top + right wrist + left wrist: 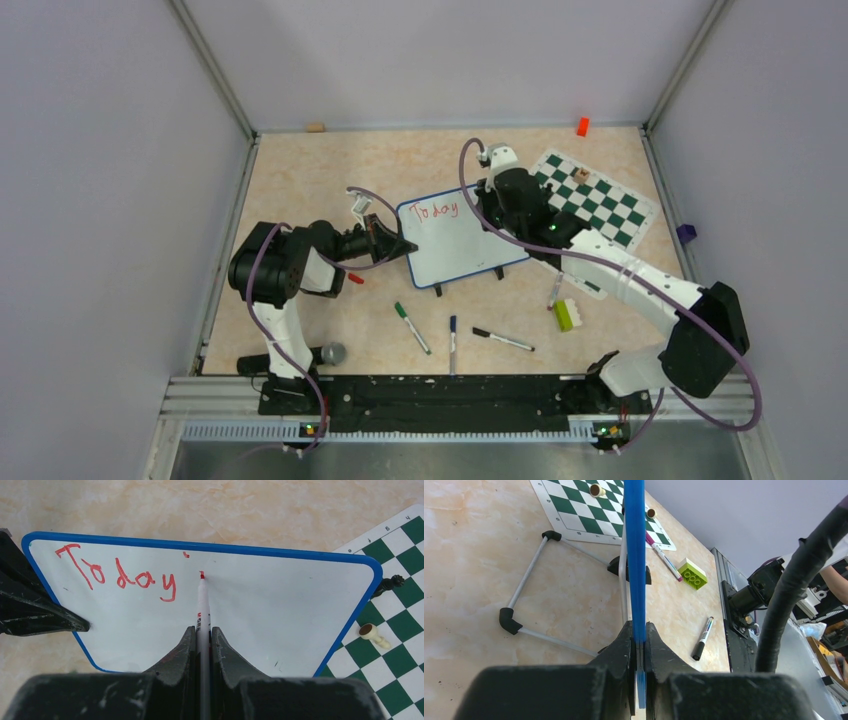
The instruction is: Write a sentence on the whiteboard
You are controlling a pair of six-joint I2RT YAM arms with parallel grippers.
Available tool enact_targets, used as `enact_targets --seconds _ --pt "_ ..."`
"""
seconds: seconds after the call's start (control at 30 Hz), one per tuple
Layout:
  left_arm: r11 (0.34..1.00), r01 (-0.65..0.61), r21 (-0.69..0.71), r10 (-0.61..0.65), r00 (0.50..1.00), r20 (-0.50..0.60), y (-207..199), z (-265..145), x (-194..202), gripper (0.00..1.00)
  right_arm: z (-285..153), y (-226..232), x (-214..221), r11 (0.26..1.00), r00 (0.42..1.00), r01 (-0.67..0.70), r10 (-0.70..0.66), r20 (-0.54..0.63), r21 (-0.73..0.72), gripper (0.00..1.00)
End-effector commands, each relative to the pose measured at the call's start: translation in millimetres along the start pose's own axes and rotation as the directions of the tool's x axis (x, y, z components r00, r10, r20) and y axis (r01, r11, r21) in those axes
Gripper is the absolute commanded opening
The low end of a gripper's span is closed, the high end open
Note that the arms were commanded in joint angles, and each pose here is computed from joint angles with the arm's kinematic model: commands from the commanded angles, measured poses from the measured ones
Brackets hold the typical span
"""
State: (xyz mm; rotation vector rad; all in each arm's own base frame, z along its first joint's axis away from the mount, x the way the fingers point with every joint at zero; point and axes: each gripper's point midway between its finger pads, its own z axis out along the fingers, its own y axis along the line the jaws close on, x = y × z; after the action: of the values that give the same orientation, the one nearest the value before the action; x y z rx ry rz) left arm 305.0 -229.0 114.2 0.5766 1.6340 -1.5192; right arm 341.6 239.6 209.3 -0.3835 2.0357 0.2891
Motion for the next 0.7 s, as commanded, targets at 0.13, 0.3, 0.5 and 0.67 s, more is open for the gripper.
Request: enact_targets --seconds 0.13,0.3,0.5,0.67 --pt "0.987 -0.139 0.082 0.141 0.99 -0.021 -16 0 4 0.0 4 0 -12 1.0 1.0 -0.014 0.015 0.025 -0.012 0.0" --pt "0.987 -0.138 0.081 0.141 0.99 -0.021 -16 0 4 0.0 3 4 -10 0.999 1.0 -0.01 0.011 0.018 -0.035 0.0" --pt "0.987 -0.139 0.081 0.141 0.99 -0.021 -16 0 4 0.0 3 6 0 0.999 1.0 -0.004 0.003 -0.009 -0.051 0.0" --pt "0.987 -0.14 0.083 0.142 0.99 -0.021 -17 0 4 0.0 1 3 6 0.999 1.0 0.001 -0.002 -0.027 -0.038 0.0"
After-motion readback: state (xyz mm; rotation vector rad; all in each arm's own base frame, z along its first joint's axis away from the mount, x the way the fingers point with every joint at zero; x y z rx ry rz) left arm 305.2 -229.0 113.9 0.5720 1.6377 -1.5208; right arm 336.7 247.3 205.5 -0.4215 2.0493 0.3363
